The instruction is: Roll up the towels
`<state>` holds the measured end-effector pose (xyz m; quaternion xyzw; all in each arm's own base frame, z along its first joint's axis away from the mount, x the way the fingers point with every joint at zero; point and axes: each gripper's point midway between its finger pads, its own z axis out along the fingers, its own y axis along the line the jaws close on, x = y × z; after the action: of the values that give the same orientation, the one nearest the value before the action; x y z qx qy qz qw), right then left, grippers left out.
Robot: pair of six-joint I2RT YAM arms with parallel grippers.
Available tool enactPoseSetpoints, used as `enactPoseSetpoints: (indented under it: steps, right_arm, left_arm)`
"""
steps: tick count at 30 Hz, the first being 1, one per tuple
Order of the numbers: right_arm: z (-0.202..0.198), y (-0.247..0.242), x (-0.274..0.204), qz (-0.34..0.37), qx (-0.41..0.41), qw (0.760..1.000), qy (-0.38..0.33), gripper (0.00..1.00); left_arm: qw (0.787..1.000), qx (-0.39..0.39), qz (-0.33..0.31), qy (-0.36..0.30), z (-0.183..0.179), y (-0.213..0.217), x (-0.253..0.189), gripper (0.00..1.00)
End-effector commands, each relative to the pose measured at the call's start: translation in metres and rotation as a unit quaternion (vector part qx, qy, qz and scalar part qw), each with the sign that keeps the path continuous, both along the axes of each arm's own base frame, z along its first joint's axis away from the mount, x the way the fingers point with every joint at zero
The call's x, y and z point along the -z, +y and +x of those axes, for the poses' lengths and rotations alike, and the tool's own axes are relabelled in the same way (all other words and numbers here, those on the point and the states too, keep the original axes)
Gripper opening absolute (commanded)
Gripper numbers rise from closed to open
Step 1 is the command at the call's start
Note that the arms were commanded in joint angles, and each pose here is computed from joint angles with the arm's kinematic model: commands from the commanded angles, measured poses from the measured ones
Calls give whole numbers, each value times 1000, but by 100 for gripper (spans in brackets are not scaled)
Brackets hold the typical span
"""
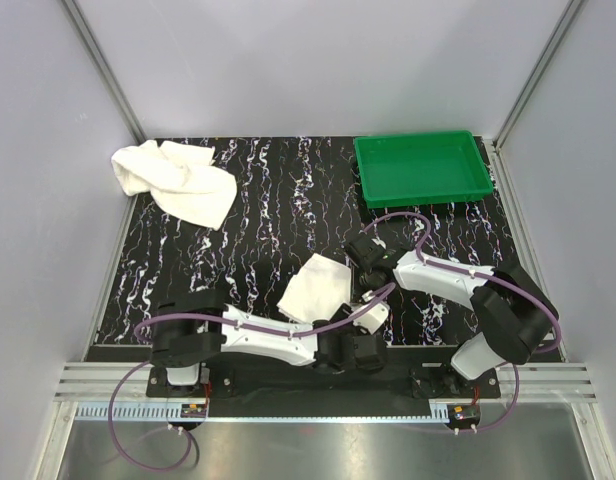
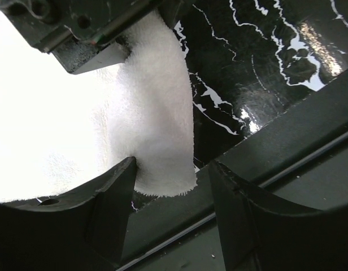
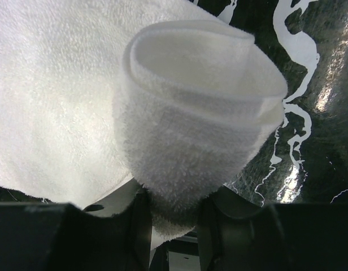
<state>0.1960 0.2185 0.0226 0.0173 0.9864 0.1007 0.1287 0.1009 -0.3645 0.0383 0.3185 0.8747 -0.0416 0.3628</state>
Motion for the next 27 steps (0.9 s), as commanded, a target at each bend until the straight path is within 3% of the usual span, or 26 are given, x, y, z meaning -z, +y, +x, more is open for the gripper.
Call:
enactPoseSetpoints:
  steps: [1, 9, 12, 17, 18, 22, 27]
  right_arm:
    - [-4, -7, 13, -21, -8, 1000, 12, 36]
    - [-4, -7, 11, -21, -10, 1000, 11, 36]
    - [-5, -6, 10, -19, -13, 1000, 11, 36]
    - [-6, -6, 8, -17, -15, 1000, 11, 37]
    - [-6, -6, 8, -16, -15, 1000, 12, 38]
    - [-5, -13, 14, -26, -9, 999, 18, 50]
    - [9, -34, 19, -30, 21, 999, 21, 70]
  left_arm:
    - [1000, -21, 8, -22, 8, 0, 1, 60]
    - [999, -29, 31, -10, 5, 9, 20, 59]
    - [999, -30, 34, -4, 3, 13, 28, 53]
    - [999, -29, 35, -4, 3, 13, 29, 14]
    - [999, -29, 35, -5, 3, 13, 30, 11]
    - [999, -27, 28, -2, 3, 12, 25, 2]
    - [999, -36, 12, 6, 0, 14, 11, 0]
